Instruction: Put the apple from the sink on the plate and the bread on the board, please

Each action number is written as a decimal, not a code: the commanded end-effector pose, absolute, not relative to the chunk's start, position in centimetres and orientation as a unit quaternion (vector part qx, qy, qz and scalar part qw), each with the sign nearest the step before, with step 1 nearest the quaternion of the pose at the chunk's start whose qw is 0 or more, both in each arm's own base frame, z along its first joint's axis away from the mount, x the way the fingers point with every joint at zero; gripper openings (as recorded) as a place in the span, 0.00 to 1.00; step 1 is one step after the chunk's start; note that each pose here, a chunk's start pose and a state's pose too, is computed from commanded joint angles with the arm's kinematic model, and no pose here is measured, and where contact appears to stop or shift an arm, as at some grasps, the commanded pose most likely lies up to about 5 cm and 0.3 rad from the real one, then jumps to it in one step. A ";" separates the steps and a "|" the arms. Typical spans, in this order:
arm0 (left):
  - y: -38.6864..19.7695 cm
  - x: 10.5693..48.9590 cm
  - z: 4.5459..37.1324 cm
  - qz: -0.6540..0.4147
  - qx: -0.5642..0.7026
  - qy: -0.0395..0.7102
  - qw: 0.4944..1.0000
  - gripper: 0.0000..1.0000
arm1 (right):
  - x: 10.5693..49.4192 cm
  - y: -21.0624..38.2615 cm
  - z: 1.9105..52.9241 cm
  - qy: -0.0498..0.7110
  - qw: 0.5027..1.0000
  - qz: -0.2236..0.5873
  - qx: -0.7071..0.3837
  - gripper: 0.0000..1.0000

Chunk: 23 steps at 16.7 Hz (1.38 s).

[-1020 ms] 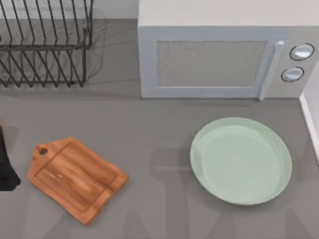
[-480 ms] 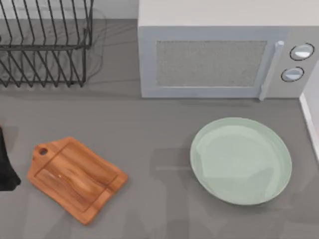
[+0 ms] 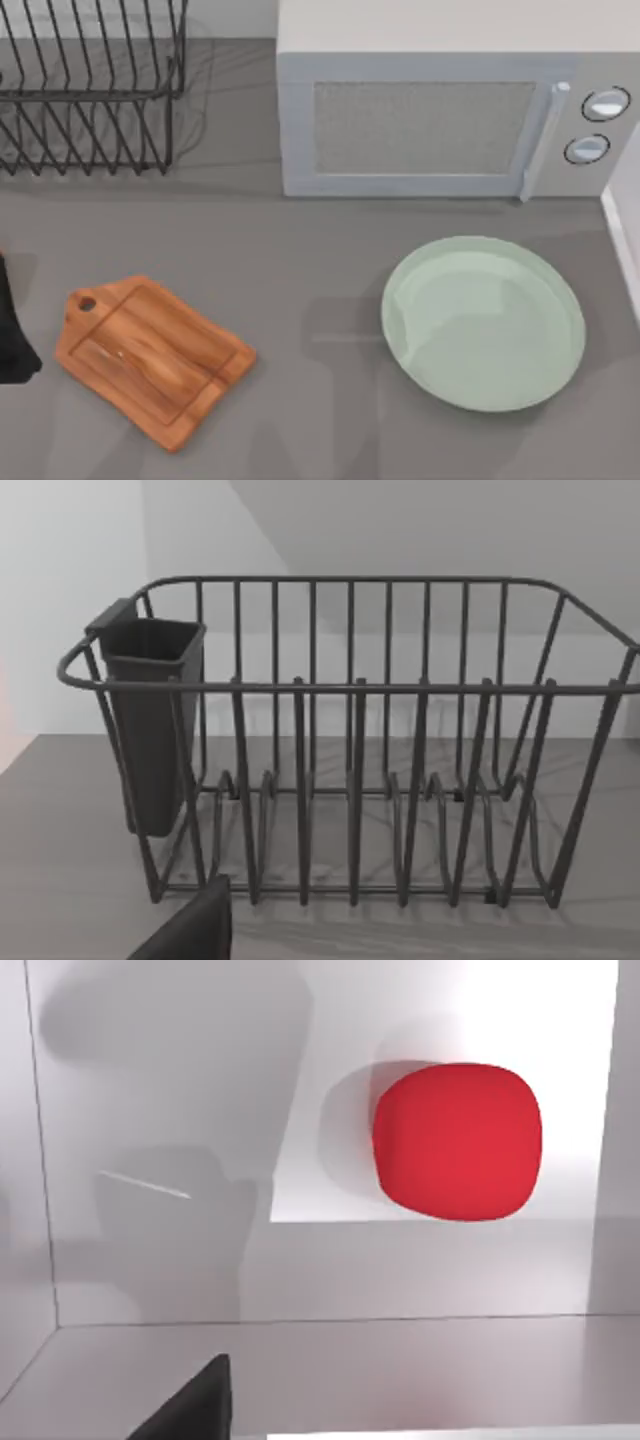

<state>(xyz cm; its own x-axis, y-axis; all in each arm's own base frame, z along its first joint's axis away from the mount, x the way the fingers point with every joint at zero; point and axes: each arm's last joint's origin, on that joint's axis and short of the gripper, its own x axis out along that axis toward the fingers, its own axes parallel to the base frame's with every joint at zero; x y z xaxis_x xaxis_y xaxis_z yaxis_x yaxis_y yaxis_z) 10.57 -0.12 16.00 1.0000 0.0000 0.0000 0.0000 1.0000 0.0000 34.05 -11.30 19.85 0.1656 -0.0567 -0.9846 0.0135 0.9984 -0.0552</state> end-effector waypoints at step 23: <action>-0.1 10.6 16.0 0.000 0.000 0.000 1.000 1.00 | 37.2 -14.0 1.9 0.704 0.710 -0.005 0.002 1.00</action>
